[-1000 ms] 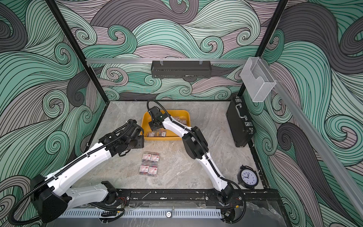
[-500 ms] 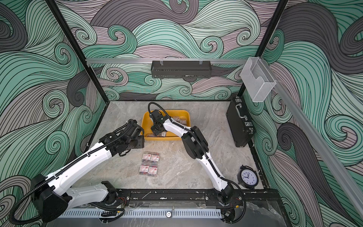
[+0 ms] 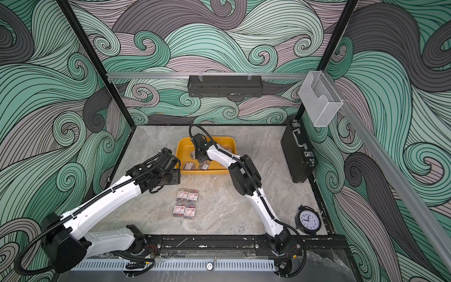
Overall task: Take the paper clips out of the storage box
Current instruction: Adjust the boxed paper clips in the storage box.
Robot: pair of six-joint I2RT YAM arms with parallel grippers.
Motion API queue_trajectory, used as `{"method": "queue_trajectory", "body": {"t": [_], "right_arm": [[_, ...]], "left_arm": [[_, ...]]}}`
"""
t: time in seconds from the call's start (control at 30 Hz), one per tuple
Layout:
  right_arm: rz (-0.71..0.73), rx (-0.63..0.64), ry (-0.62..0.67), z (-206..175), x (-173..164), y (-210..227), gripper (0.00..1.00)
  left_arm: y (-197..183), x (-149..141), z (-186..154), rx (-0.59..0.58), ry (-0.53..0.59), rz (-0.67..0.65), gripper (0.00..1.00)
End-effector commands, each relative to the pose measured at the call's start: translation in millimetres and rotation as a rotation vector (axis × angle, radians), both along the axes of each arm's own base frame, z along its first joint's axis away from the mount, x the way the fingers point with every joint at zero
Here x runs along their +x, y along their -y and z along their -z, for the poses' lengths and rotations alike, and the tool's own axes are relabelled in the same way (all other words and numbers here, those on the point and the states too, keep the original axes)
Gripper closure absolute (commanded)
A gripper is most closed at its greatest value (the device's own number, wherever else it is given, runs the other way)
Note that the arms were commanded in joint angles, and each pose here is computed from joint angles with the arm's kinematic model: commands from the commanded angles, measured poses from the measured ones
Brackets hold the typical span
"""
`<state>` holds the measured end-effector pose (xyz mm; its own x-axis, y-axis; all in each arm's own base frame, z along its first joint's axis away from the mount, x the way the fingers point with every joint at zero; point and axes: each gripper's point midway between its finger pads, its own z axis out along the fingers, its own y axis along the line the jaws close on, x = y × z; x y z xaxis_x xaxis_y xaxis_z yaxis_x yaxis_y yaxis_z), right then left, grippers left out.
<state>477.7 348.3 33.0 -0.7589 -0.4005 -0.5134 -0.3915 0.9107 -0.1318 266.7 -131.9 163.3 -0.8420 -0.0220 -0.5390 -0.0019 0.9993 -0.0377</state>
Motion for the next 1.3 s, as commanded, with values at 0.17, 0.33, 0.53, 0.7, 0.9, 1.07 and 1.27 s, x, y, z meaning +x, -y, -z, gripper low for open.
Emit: {"method": "queue_trajectory", "body": {"t": [0.17,0.33,0.53,0.7,0.9,1.07,1.27], "right_arm": [[0.057,0.246,0.016,-35,23,-14,0.30],[0.004,0.342,0.009,-53,12,-12,0.30],[0.001,0.323,0.021,-75,-20,20,0.30],[-0.020,0.319,0.024,-89,-50,45,0.30],[-0.005,0.336,0.000,-96,-82,78,0.30],[0.006,0.353,-0.007,-99,-106,98,0.29],[0.037,0.349,-0.006,-98,-122,120,0.28]], "left_arm": [[11,14,-2,0.013,-0.018,0.027,0.35],[19,30,3,0.032,-0.035,0.043,0.33],[27,63,16,0.047,-0.089,0.062,0.33],[37,96,33,0.060,-0.136,0.106,0.33],[49,131,51,0.019,-0.173,0.184,0.33],[52,157,60,-0.007,-0.187,0.229,0.33],[51,180,71,-0.006,-0.210,0.288,0.32]]}}
